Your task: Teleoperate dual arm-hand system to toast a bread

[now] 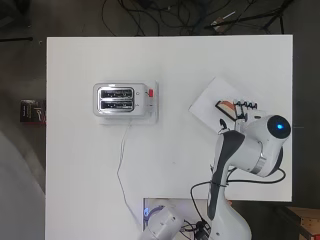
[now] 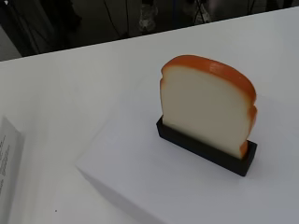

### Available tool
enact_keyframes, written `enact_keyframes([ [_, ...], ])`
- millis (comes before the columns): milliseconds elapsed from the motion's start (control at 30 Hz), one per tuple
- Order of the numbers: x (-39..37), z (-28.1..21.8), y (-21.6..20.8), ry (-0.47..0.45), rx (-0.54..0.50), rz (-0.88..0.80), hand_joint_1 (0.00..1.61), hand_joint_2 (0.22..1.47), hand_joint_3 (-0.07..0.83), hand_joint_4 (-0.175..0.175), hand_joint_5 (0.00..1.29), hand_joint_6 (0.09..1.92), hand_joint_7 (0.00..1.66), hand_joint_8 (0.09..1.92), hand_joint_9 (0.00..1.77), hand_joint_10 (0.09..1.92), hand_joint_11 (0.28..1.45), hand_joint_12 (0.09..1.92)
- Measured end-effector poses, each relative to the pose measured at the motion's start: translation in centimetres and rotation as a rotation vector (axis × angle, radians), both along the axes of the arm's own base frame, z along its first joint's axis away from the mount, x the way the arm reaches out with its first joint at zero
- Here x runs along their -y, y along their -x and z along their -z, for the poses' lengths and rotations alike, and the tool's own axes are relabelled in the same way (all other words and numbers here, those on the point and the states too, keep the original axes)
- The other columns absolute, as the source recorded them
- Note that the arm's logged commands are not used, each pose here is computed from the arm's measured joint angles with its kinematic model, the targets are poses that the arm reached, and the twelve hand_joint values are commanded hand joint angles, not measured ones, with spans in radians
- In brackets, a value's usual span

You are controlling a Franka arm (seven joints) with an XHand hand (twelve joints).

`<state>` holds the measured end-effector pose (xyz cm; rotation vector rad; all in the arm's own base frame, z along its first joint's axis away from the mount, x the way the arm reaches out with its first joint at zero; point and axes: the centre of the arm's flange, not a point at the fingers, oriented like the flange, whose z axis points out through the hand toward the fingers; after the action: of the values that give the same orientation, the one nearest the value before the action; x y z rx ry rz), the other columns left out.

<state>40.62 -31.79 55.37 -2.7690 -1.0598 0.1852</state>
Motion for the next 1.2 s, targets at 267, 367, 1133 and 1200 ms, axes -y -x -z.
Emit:
enact_keyframes([
  [267,2.6,13.3,-6.4,-0.084,-0.149,0.014,0.38,1.09,-0.004,0.021,0.39,0.09,0.4,0.09,0.46,0.09,0.41,0.09],
  [367,3.2,14.7,-6.7,-0.063,-0.173,0.03,0.4,1.09,-0.002,0.017,0.38,0.09,0.4,0.09,0.45,0.09,0.41,0.09],
  [1133,-9.3,5.6,-13.4,-0.09,0.043,-0.14,1.16,1.28,-0.001,-0.138,0.52,1.57,0.86,1.26,1.18,0.36,0.67,0.6],
  [1200,-13.5,3.7,-14.5,-0.113,0.082,-0.246,1.17,1.28,-0.001,-0.154,0.51,1.55,0.86,1.29,1.13,0.49,0.66,0.65],
])
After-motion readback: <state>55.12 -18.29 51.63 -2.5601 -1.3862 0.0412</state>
